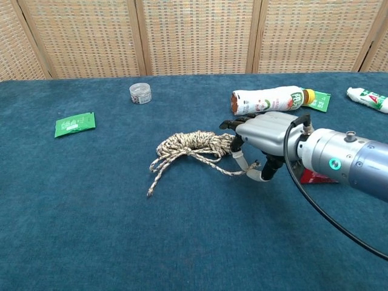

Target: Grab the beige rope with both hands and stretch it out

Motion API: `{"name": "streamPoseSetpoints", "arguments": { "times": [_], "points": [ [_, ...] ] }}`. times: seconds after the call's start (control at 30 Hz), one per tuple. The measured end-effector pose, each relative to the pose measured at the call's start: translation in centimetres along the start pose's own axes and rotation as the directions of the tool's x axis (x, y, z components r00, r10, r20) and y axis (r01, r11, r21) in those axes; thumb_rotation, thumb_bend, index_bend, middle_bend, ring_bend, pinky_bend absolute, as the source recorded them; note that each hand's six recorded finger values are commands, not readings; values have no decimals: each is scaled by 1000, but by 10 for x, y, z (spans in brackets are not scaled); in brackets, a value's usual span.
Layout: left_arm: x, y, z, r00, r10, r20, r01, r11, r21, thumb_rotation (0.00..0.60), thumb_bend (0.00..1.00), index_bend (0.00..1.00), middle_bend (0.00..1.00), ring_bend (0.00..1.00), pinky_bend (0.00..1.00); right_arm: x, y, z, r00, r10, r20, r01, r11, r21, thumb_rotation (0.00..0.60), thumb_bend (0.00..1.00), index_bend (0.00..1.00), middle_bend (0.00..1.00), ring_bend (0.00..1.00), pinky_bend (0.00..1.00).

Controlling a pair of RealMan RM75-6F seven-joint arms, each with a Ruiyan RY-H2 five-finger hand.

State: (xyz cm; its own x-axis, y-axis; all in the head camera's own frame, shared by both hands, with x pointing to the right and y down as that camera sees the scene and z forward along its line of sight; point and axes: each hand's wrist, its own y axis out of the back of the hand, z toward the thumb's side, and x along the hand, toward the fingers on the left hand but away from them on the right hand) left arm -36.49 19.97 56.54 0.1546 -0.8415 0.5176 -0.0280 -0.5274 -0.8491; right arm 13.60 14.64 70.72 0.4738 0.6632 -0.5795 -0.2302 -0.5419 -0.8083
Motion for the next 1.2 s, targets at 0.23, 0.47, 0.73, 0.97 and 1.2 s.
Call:
{"name": "streamPoseSetpoints", "arguments": {
  "times": [0.23,0.47,0.73,0.97,1.2],
  "points": [
    [36,11,24,983,56,172,-71,994,81,600,0,28,0,0,0,6,5,-13,1000,-10,15,10,1000,26,600,473,666,0,0,0],
    [79,5,74,884,62,463,-160,971,175,600,19,308,0,0,0,11,7,-22,1000,-12,23,11,999,42,600,475,670,0,0,0],
    [119,-36,131,791,-22,611,-164,955,246,600,138,414,0,0,0,11,4,-24,1000,9,20,-9,1000,21,600,475,671,0,0,0],
    [133,-60,147,754,-66,653,-215,915,341,600,164,431,0,0,0,8,1,-25,1000,18,16,-18,1000,14,600,475,673,0,0,0],
    [138,-84,155,720,-116,684,-234,888,397,600,213,449,0,0,0,6,-2,-27,999,26,21,-26,1000,11,600,475,673,0,0,0]
  ]
}}
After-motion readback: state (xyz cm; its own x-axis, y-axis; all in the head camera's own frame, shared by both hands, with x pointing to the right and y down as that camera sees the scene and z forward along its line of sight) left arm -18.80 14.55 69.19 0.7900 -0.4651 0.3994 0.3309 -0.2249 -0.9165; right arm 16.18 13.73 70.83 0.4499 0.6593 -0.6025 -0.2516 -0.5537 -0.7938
